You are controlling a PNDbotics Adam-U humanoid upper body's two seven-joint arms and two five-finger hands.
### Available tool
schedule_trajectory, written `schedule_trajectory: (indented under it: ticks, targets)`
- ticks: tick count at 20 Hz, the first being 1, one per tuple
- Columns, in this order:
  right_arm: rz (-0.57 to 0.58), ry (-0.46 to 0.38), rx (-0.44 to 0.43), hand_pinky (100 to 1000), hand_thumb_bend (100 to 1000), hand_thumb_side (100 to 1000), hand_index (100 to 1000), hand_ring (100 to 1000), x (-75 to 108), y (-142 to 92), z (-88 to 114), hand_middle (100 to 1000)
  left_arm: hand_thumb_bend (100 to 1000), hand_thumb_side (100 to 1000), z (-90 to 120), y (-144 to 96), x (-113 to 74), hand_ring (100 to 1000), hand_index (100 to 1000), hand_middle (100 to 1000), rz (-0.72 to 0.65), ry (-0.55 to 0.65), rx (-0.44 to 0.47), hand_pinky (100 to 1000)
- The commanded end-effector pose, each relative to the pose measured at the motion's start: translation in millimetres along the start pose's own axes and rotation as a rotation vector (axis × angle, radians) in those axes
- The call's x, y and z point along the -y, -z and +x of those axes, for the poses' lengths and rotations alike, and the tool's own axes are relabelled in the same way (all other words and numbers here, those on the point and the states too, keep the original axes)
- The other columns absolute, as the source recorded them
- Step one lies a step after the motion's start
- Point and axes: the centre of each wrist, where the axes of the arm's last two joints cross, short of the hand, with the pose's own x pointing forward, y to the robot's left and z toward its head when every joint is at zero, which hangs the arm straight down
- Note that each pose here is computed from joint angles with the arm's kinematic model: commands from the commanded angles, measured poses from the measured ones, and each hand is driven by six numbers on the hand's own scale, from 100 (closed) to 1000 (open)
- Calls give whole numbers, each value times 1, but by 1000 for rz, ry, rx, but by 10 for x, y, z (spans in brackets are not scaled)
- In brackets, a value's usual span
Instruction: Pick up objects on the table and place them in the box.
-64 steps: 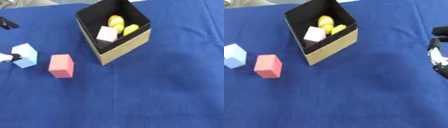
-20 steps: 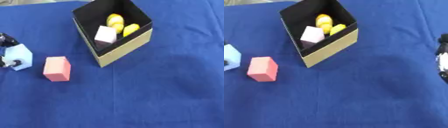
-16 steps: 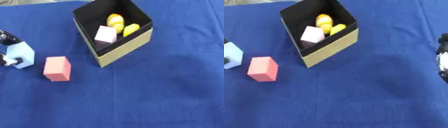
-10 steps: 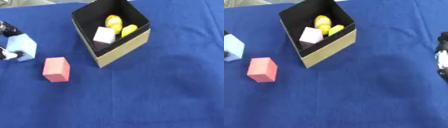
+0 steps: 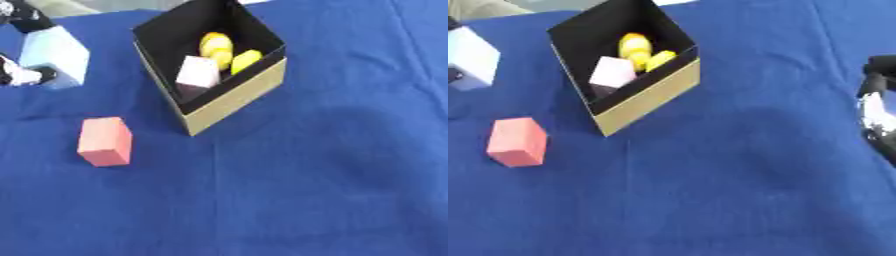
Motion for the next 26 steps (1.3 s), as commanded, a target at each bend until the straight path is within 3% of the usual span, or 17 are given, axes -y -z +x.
schedule_trajectory:
  ticks: [1, 7, 12, 17, 21, 24, 26]
  targets:
    - [20, 1, 39, 731, 100, 411, 731, 743, 42, 83, 74, 645, 143, 266, 166, 86, -159, 716, 760, 633, 4, 45, 40, 814]
    - [36, 23, 54, 732, 100, 417, 731, 741, 20, 134, 104, 646, 174, 271, 413, 378, -340, 721, 763, 641, 13, 114, 87, 819]
    - [43, 40, 64, 733, 100, 420, 731, 741, 0, 167, 124, 646, 184, 276, 447, 540, -410, 723, 765, 644, 37, 142, 72, 821]
    - [49, 59, 81, 733, 100, 421, 731, 741, -18, 214, 153, 646, 222, 286, 416, 707, -353, 729, 770, 651, 27, 139, 59, 823]
    - [53, 69, 94, 733, 100, 421, 730, 741, -25, 243, 171, 647, 299, 323, 399, 823, -249, 757, 799, 699, 3, 160, 42, 838]
    - [55, 72, 95, 733, 100, 422, 730, 741, -27, 248, 174, 647, 423, 376, 396, 882, -198, 837, 888, 821, -11, 180, 39, 872]
    - [54, 75, 94, 733, 100, 423, 730, 741, -29, 248, 174, 647, 483, 400, 383, 895, -182, 851, 911, 847, -9, 183, 40, 879]
